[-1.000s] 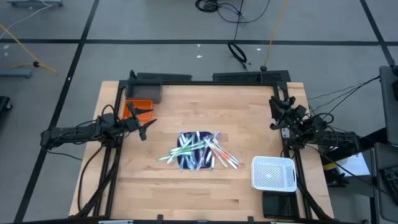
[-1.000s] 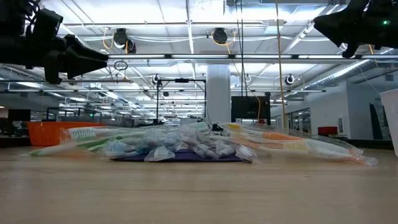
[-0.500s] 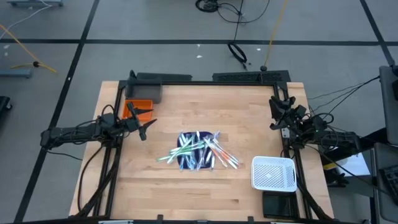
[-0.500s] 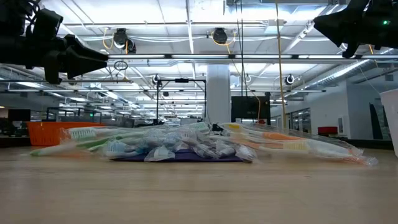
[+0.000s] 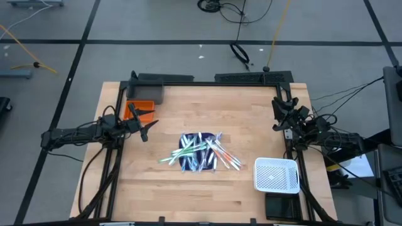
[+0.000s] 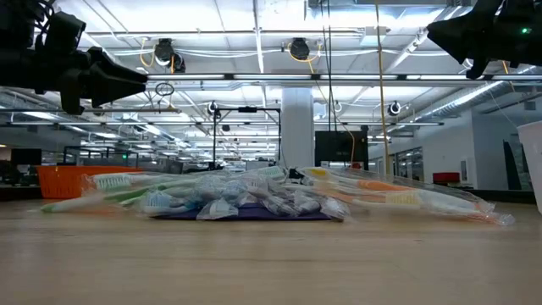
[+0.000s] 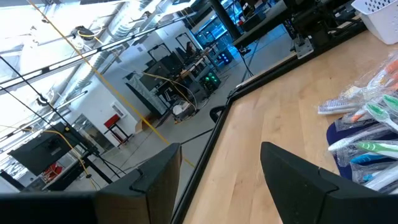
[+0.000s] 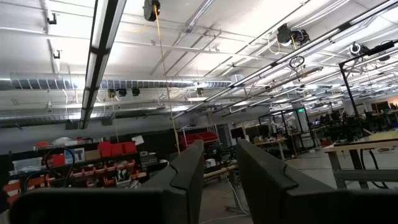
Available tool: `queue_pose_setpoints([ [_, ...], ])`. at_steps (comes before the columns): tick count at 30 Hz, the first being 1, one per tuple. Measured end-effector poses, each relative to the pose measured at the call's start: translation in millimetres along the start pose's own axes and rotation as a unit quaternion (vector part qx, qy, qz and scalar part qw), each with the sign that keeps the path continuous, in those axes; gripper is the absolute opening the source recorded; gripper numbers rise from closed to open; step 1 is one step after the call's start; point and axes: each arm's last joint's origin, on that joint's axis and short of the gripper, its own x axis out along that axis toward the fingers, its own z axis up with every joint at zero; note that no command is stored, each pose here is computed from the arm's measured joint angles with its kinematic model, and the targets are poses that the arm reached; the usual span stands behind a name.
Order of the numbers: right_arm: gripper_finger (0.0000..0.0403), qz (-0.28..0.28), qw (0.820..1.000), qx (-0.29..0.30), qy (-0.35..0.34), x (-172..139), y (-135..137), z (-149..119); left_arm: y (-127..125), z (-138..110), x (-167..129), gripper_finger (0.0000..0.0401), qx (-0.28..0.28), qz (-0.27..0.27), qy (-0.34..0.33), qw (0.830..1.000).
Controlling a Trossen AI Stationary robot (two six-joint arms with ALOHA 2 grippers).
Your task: Pick & Place Toothbrushes
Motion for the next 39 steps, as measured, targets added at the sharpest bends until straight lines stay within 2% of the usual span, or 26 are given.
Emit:
queue_pose_setpoints([
  [27, 0.0089, 0.000, 1.000, 0.000, 0.000, 0.0, 0.0, 0.0, 0.0, 0.0, 0.0, 0.0223, 0.000, 0.000, 0.000, 1.000],
  [30, 0.0089, 0.000, 1.000, 0.017, -0.002, 0.0, 0.0, 0.4, 0.0, 0.0, 0.0, 0.0223, 0.000, 0.000, 0.000, 1.000],
  [33, 0.0089, 0.003, 0.998, 0.068, -0.001, 0.0, 0.2, 0.2, 0.0, 0.0, 0.0, 0.0223, 0.000, 0.000, 0.000, 1.000],
  [35, 0.0089, 0.021, 0.995, 0.092, 0.004, 0.2, 1.4, -0.8, 0.0, 0.0, 0.0, 0.0223, 0.001, 0.000, 0.000, 1.000],
  [39, 0.0089, 0.083, 0.991, 0.102, 0.037, 2.4, 6.8, -6.5, 0.7, 0.8, 0.0, 0.0223, 0.022, 0.004, -0.004, 1.000],
])
